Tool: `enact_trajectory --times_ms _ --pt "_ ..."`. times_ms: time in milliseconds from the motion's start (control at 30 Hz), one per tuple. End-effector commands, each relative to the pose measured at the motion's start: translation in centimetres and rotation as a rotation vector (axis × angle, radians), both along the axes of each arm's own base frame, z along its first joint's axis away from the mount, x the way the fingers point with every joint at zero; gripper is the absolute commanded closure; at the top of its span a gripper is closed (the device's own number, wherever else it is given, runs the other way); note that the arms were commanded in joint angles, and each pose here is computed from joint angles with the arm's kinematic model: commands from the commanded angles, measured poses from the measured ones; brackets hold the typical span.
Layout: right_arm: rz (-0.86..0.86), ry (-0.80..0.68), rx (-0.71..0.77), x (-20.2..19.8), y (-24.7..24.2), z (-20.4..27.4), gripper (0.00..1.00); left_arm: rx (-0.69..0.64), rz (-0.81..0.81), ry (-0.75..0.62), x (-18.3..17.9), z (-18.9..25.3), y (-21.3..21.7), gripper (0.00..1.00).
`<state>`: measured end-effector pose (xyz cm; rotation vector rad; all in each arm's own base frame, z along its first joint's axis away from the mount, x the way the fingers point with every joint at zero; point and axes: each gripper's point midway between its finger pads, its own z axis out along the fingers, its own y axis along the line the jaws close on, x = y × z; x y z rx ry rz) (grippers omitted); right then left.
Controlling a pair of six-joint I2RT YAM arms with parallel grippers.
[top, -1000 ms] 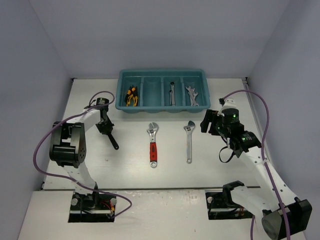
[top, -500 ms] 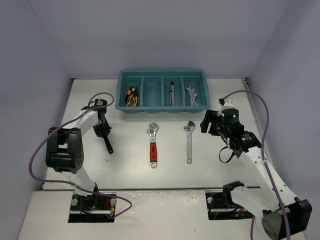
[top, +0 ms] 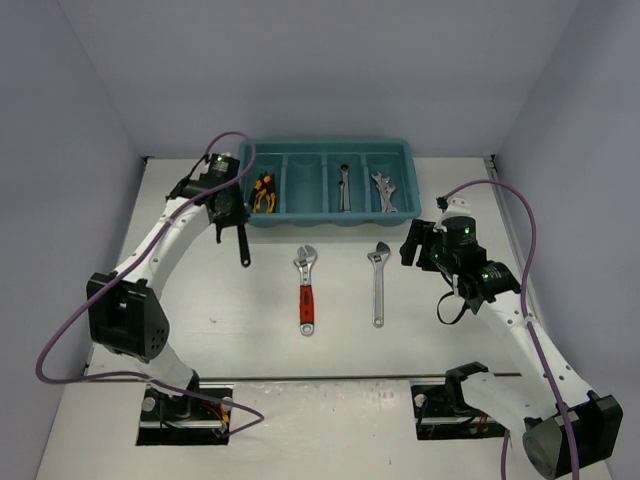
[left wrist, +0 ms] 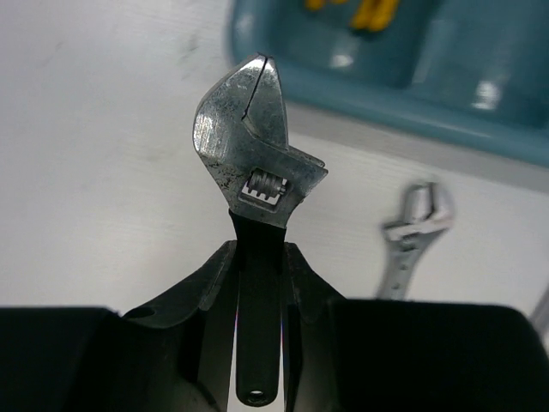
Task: Sort the tools into containers
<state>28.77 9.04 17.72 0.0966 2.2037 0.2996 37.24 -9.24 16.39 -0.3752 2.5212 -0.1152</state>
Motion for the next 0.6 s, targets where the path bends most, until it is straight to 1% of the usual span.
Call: enact_trajectory --times_ms 0,33,100,300,400,433,467,567 --pt "-0.016 -0.089 0.022 1.3 0.0 2.9 0.34 -0.047 -0.150 -0.175 3.4 6.2 -5.9 1.00" --pt "-0.016 -0.090 0.028 1.2 0.1 3.0 0.34 -0.054 -0.187 -0.212 4.7 7.5 -7.8 1.00" --pt "-0.011 -0.088 0.041 1.1 0.3 3.0 0.34 -0.072 -0.219 -0.260 7.2 9.1 -10.1 1.00" --pt "0.007 -0.075 0.060 0.8 0.7 2.6 0.34 -0.105 -0.340 -0.401 13.8 11.7 -15.1 1.00" --pt "0.014 -0.071 0.061 0.6 0.8 2.4 0.34 -0.121 -0.364 -0.425 16.8 10.4 -16.9 1.00" --pt "0.016 -0.069 0.062 0.6 0.9 2.4 0.34 -0.134 -0.367 -0.459 17.4 11.3 -17.3 1.00" --pt "0.019 -0.069 0.064 0.6 0.9 2.4 0.34 -0.140 -0.366 -0.473 18.1 11.2 -17.6 1.00" --pt "0.030 -0.062 0.069 0.5 1.1 2.3 0.34 -0.176 -0.351 -0.504 20.7 8.8 -18.6 1.00"
